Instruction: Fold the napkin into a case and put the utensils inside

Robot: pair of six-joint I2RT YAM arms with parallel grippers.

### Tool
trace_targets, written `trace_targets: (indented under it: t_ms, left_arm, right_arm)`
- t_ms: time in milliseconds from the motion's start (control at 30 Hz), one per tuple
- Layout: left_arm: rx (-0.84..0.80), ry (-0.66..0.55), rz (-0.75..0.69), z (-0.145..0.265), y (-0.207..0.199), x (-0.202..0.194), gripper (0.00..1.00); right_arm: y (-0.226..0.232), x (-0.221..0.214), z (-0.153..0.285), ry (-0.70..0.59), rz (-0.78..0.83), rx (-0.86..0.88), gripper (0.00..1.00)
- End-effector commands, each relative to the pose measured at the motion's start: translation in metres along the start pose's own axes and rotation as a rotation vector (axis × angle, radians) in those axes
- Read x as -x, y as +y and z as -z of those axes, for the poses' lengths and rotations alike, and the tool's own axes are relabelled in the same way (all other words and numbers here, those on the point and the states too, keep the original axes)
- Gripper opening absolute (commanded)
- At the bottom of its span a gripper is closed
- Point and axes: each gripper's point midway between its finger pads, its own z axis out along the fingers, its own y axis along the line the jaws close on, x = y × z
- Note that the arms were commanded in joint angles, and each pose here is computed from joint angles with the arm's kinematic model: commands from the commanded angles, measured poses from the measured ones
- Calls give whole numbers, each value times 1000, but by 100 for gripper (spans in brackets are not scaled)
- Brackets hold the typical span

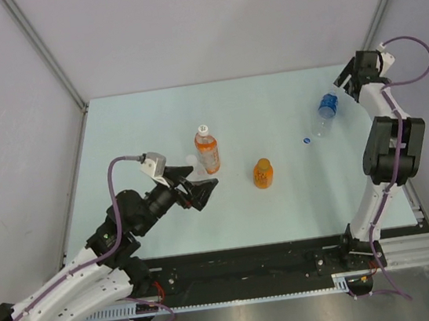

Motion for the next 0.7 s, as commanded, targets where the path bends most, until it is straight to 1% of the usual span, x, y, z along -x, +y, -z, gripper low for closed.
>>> trace_targets:
  t_ms: [0,133,167,200,333,667]
  left_arm:
    - [-36,-22,23,-5,-8,6,100]
    - [-36,-6,17,-6,-8,2,100]
    - [-35,-5,18,-6,-7,1,100]
    - [-35,-9,18,-5,-7,3,100]
    - [-37,-10,16,-5,-8,3,100]
    - [-37,-10,13,-4,-8,3,100]
  right_arm:
    - [42,-15,-3,90,11,112,100]
    - [64,-38,-5,138,37,143,100]
    - [74,-38,-4,148,36,167,100]
    - [74,-54,-10,193,49,154,100]
    - [95,-79,-13,248,92,165,100]
    - [92,-117,-35,321,200,94,100]
